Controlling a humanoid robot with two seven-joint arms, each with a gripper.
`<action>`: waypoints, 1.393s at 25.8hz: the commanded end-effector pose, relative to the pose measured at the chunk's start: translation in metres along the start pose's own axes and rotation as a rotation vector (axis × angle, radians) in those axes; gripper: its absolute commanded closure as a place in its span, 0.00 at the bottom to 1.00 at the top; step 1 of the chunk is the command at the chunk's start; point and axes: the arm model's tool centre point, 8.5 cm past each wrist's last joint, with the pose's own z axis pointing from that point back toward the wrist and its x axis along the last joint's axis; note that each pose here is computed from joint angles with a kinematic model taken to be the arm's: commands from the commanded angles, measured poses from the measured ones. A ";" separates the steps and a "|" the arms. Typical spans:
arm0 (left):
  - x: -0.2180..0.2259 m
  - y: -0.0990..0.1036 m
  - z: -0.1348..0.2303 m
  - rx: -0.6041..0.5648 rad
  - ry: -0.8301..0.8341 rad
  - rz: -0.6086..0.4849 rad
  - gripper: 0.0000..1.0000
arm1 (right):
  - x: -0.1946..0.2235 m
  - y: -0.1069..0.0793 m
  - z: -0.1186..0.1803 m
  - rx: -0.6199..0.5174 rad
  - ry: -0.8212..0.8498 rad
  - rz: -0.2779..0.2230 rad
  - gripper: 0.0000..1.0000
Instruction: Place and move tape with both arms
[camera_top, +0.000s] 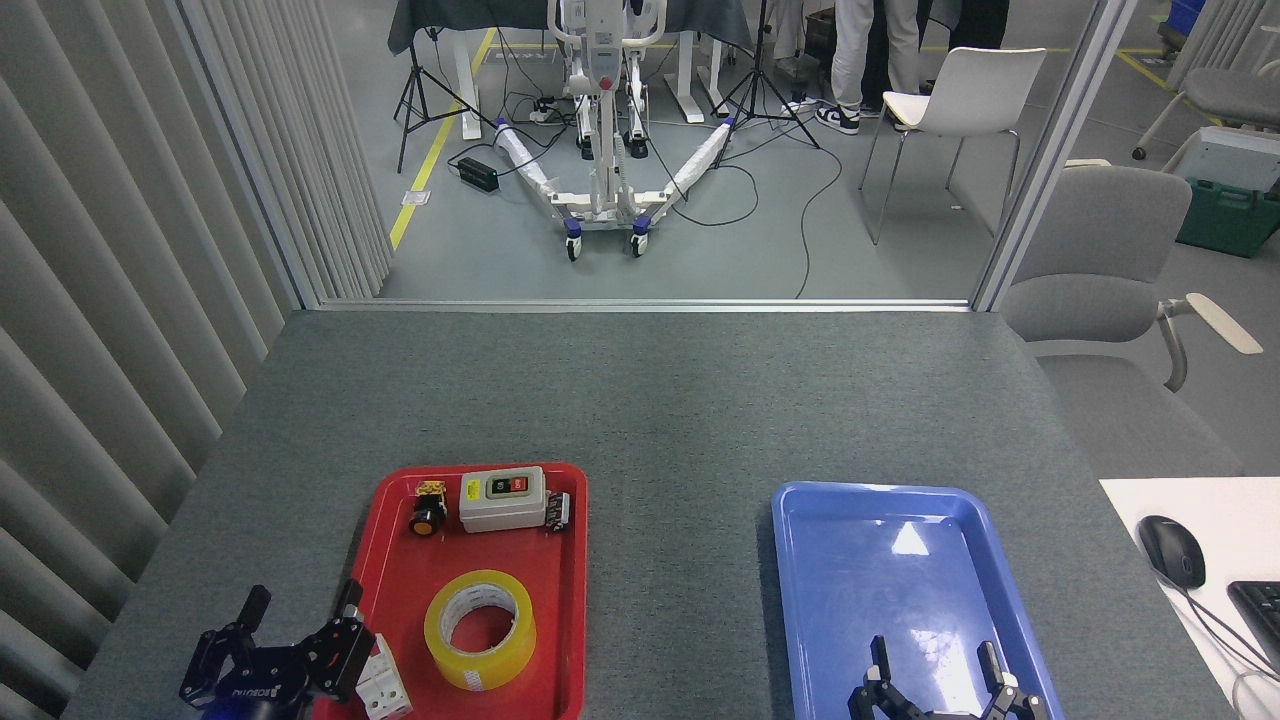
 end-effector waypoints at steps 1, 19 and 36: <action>0.000 0.000 0.000 0.002 0.000 0.000 0.01 | 0.000 -0.002 -0.002 -0.006 -0.008 0.001 0.00; 0.001 0.003 0.001 0.011 -0.003 -0.001 0.01 | -0.004 0.005 0.009 0.016 0.002 0.012 0.01; 0.004 0.007 0.002 0.022 -0.009 0.000 0.01 | -0.006 0.004 0.009 0.022 0.003 0.017 0.00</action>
